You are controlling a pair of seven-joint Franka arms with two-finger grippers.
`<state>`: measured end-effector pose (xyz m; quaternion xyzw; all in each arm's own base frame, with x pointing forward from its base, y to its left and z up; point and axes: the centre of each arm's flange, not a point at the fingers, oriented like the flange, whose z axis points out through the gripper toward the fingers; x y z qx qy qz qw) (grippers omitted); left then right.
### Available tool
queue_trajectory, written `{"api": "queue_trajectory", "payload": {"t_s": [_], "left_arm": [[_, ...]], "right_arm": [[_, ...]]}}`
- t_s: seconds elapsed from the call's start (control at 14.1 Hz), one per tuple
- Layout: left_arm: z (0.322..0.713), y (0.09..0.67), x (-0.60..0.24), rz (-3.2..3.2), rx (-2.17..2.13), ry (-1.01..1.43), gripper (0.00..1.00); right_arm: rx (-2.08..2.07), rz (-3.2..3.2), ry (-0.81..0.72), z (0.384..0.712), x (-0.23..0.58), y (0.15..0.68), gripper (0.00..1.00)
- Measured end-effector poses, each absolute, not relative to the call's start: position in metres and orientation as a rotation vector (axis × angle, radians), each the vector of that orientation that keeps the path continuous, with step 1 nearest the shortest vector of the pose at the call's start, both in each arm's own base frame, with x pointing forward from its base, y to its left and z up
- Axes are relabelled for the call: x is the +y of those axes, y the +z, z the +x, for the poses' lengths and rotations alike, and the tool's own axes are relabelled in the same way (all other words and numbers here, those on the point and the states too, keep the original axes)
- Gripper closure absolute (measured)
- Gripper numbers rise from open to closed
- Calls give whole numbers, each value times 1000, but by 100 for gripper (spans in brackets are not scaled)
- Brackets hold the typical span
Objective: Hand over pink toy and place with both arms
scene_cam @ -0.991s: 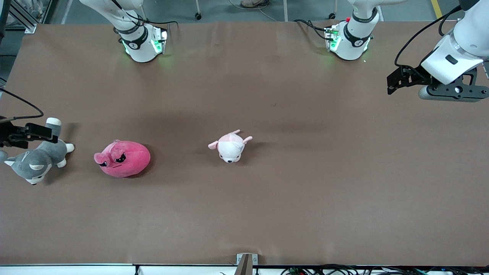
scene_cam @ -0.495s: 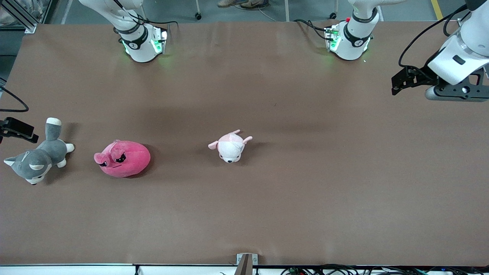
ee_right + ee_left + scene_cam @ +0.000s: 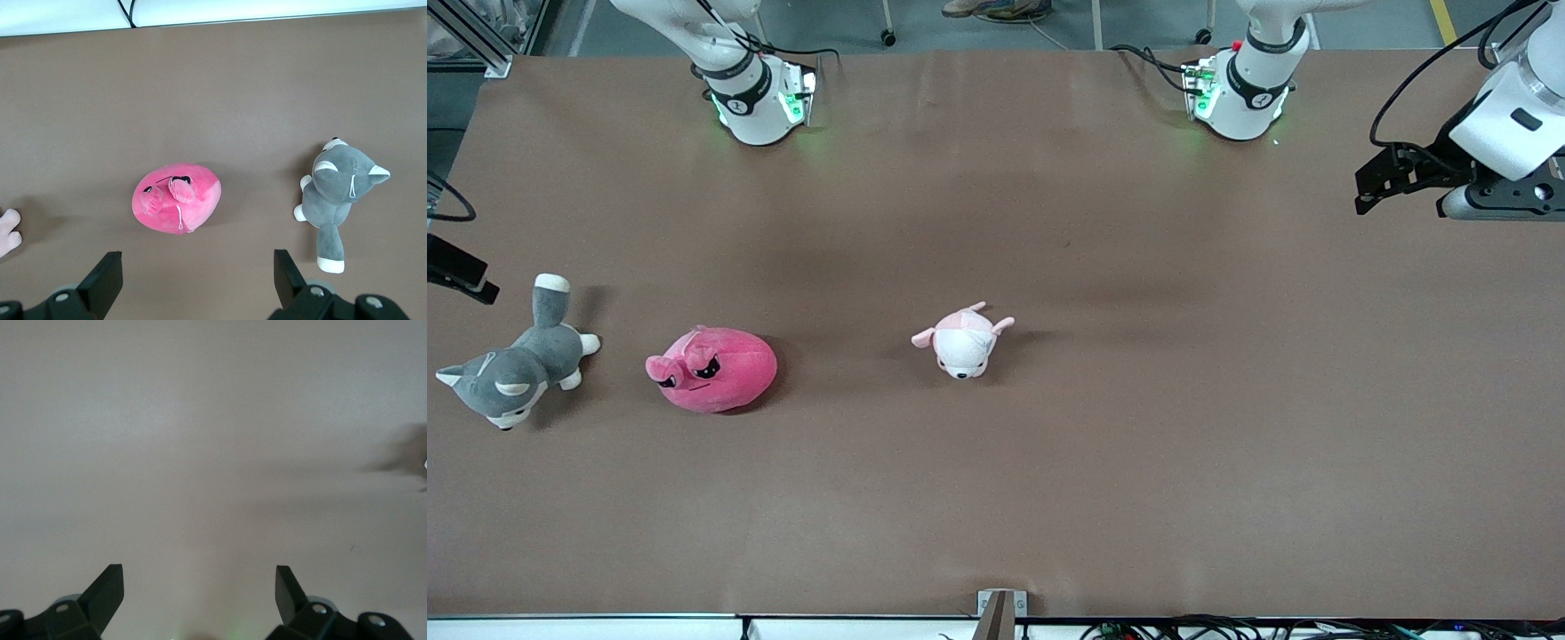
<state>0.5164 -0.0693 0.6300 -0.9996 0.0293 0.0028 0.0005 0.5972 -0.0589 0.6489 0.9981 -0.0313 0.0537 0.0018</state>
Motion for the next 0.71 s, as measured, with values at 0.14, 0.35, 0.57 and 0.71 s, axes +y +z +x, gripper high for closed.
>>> {"api": "queue_trajectory", "payload": {"t_s": [0.14, 0.35, 0.57, 0.71], "left_arm": [[517, 631, -69, -3139, 92, 5, 0], [517, 636, -69, -3140, 92, -9, 0], [517, 636, -69, -3140, 92, -11, 0], [516, 636, -69, -3140, 92, -1, 0]], "right_arm": [[-98, 3133, 170, 585, -58, 648, 0], [-99, 3136, 147, 568, -57, 645, 0], [-99, 3139, 125, 553, -56, 642, 0], [-99, 3140, 123, 547, -55, 642, 0]]}}
